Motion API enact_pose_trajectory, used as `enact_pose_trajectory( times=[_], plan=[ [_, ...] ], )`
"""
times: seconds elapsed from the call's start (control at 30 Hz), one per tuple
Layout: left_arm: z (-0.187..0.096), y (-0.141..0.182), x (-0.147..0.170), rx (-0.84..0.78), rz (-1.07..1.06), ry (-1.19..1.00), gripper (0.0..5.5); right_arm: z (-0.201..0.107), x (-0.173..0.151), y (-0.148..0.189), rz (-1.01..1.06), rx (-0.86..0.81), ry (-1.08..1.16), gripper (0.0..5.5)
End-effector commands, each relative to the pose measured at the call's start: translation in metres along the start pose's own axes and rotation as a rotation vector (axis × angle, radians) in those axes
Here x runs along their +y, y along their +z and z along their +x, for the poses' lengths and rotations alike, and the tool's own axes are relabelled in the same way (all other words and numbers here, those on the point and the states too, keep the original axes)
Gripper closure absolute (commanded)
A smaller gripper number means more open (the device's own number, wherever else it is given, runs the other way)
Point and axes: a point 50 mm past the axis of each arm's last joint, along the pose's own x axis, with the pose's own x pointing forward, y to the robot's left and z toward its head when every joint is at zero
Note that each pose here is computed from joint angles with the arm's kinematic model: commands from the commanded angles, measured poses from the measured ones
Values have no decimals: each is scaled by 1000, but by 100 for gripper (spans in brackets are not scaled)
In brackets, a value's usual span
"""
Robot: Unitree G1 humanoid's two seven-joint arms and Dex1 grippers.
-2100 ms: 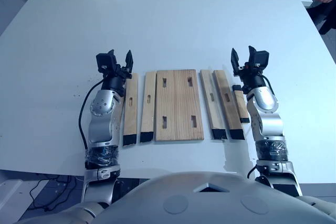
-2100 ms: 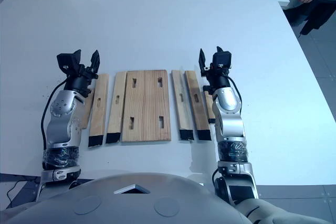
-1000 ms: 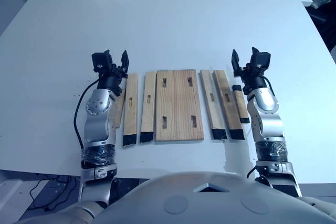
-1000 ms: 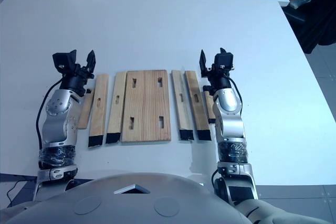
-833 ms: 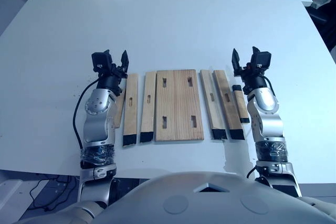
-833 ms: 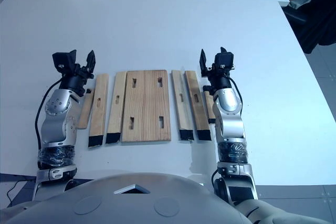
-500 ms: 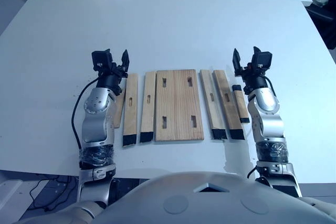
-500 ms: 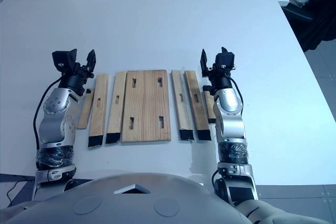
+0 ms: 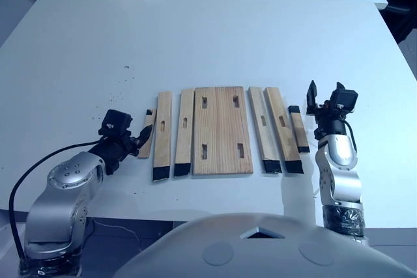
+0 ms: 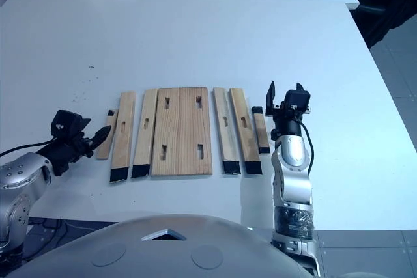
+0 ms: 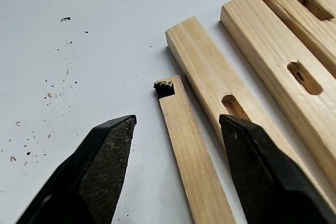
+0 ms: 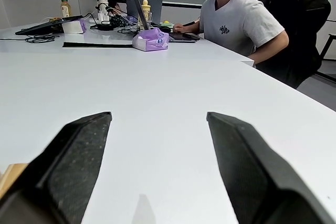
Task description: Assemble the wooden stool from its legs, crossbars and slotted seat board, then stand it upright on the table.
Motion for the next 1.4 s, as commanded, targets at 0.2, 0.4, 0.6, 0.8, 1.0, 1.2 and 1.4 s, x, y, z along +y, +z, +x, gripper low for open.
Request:
enact_pose_trajectory(
  times=[0.2, 0.4, 0.6, 0.8, 1.0, 1.2, 1.4],
  plan=[
    [0, -18, 12, 87, -12, -3, 256, 1, -1, -2, -3, 15, 0, 215],
    [3, -25, 3, 96, -33, -31, 256, 4, 1, -1, -8, 14, 15, 215],
    [3, -38, -7, 146, -48, -58, 256, 5, 3, -3, -11, 23, 25, 215],
    [6, -54, 1, 209, -61, -15, 256, 5, 4, -5, -10, 29, 28, 215],
    [15, -57, 8, 201, -75, 15, 256, 8, 3, 0, -12, 14, 26, 215],
    [17, -65, 1, 200, -137, -39, 338, 18, -4, 9, -29, -19, 24, 216],
    [20, -73, 3, 216, -190, -64, 419, 24, -9, 16, -39, -41, 22, 216]
  ],
)
